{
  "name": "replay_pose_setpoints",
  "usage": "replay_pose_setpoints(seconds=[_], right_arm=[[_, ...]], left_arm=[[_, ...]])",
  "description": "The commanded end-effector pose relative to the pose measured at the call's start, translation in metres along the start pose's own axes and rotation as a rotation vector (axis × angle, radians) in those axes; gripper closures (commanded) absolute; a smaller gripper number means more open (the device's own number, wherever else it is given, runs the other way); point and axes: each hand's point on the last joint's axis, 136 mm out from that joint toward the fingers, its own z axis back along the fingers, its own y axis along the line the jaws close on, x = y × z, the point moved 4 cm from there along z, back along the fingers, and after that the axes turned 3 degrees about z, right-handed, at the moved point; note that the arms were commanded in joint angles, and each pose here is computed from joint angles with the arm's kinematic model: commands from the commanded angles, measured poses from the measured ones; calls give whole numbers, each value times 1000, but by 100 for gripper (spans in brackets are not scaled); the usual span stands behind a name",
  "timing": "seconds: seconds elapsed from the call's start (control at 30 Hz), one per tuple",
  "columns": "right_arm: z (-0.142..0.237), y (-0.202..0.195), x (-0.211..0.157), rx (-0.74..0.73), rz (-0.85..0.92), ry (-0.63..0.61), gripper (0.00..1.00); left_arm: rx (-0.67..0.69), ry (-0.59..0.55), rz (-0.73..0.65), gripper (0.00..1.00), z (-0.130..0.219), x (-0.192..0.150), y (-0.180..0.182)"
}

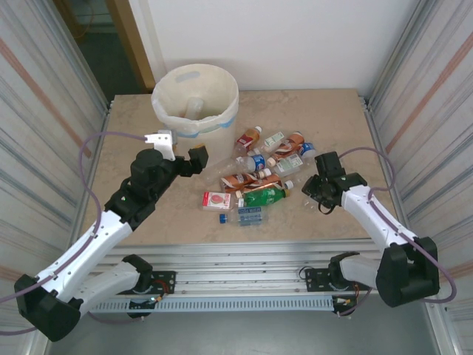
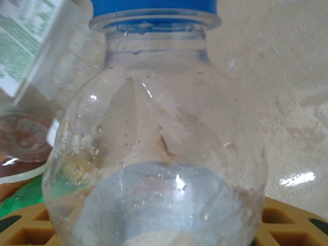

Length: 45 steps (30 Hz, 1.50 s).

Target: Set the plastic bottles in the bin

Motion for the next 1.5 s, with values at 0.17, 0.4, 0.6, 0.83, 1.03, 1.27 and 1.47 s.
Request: replay_pose_setpoints(seconds=[0.17,0.4,0.6,0.83,1.03,1.27,1.47], right_arm=[[51,50,21,159,244,-193,49],[116,131,19,524,514,-374,50],[150,182,5,752,688,-429,49],[173,223,-25,887,887,-434,49],[181,238,-40,945,965,-428,49],[185,242,-45,964,994,-431,49],[187,244,-47,970,1006,-437,49]], left_arm=[[-81,-14,18,1,12,18,-16],[-302,23,32,1,24,33,-52],[-510,66,56,2,31,42,-87],[-618,133,24,5,20,39,-125],[-687,155,86,17,5,36,-140],[-671,150,117,39,-5,35,-139],[-647,152,127,64,-10,31,-136]])
